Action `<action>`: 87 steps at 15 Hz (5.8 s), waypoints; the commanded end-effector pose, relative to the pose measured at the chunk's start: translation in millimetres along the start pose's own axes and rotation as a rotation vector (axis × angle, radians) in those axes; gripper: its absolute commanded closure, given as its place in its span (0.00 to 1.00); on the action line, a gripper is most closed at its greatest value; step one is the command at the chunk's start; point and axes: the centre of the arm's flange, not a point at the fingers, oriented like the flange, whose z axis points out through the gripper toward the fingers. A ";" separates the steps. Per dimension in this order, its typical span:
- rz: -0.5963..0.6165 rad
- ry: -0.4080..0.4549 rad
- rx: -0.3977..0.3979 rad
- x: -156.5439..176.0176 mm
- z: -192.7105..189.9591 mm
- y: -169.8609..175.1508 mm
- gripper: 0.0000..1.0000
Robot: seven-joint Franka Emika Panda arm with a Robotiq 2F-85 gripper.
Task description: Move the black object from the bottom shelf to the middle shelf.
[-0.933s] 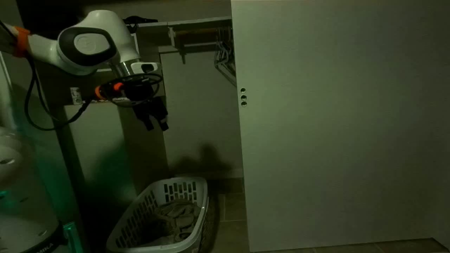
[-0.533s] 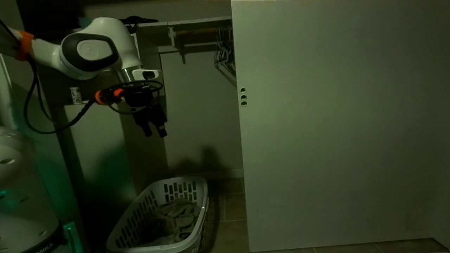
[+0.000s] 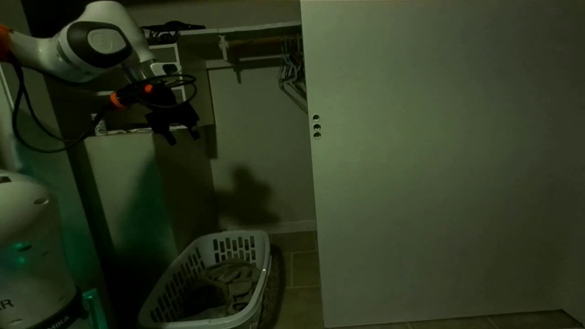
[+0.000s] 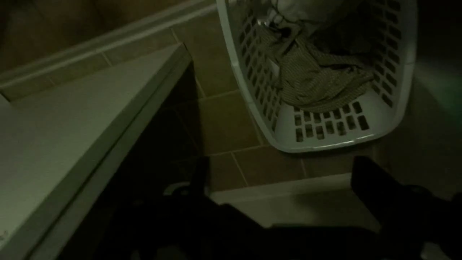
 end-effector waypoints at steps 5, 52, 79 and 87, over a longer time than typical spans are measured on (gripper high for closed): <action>-0.333 0.242 0.150 70.2 -55.9 -110.1 0.00; -0.557 0.536 0.464 274.3 -34.1 -323.5 0.00; -0.503 0.533 0.465 341.0 32.6 -360.4 0.15; -0.485 0.532 0.453 345.1 38.3 -354.8 0.00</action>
